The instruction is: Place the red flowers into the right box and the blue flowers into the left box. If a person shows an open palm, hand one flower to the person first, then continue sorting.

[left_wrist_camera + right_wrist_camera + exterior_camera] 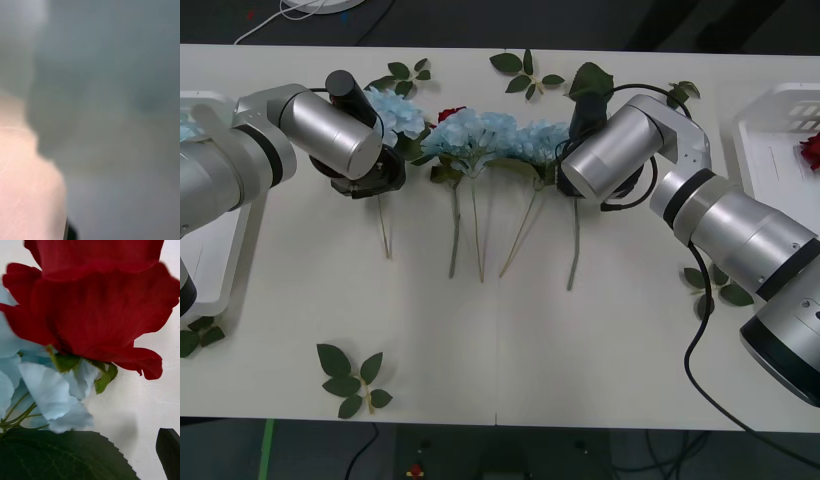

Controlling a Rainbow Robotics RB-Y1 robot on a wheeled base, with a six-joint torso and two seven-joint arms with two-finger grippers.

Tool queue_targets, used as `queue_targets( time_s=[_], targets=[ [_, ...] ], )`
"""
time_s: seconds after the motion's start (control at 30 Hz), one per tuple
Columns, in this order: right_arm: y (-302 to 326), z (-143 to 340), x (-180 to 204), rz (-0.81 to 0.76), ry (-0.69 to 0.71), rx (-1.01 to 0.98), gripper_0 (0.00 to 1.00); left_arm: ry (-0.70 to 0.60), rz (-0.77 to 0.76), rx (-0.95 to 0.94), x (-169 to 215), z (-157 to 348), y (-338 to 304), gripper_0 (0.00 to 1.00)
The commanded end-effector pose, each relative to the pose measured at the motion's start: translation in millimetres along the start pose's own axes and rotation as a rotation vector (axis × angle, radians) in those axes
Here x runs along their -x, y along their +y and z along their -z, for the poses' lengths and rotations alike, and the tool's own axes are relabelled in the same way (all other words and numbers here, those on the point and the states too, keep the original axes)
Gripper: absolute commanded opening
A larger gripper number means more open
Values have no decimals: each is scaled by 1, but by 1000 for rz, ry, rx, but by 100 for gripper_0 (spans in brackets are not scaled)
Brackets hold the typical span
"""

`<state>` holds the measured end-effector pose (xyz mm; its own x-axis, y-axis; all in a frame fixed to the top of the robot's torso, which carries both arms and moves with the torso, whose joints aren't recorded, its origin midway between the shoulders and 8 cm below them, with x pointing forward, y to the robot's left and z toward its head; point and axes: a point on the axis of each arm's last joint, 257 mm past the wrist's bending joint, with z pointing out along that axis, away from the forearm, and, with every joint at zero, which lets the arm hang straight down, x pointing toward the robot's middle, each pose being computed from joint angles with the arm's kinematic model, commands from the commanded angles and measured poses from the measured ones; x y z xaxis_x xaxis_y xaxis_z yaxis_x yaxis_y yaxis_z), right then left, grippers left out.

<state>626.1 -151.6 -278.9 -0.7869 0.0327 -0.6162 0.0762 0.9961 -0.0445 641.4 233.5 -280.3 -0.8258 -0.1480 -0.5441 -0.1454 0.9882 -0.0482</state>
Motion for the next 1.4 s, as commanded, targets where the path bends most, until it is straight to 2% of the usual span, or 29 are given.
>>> queue_targets(
  time_s=[0.03, 0.23, 0.37, 0.4, 0.6, 0.77, 1.03, 1.27, 1.4],
  targets=[
    [33, 9, 32, 22, -73, 39, 100, -16, 56, -41, 71, 68, 1, 0],
    [40, 2, 32, 11, -90, 63, 100, 80, 93, -124, 99, 144, 27, 0],
    [41, 1, 30, 14, -88, 63, 18, 127, 76, -174, 114, 205, 53, 0],
    [42, 1, 30, 12, -87, 64, 0, 133, 65, -179, 117, 219, 63, 0],
    [42, 1, 30, 9, -91, 67, 0, 144, -28, -197, 118, 275, 125, 0],
    [44, 1, 30, 5, -92, 70, 0, 130, -153, -189, 105, 287, 188, 0],
    [38, 2, 35, 14, -102, 58, 0, 62, -223, -221, 75, 268, 266, 0],
    [13, 24, 76, 29, -158, 55, 0, 5, -168, -235, 31, 234, 341, 0],
    [-10, 43, 91, 36, -160, 38, 0, -18, -146, -242, 10, 212, 359, 0]
  ],
)
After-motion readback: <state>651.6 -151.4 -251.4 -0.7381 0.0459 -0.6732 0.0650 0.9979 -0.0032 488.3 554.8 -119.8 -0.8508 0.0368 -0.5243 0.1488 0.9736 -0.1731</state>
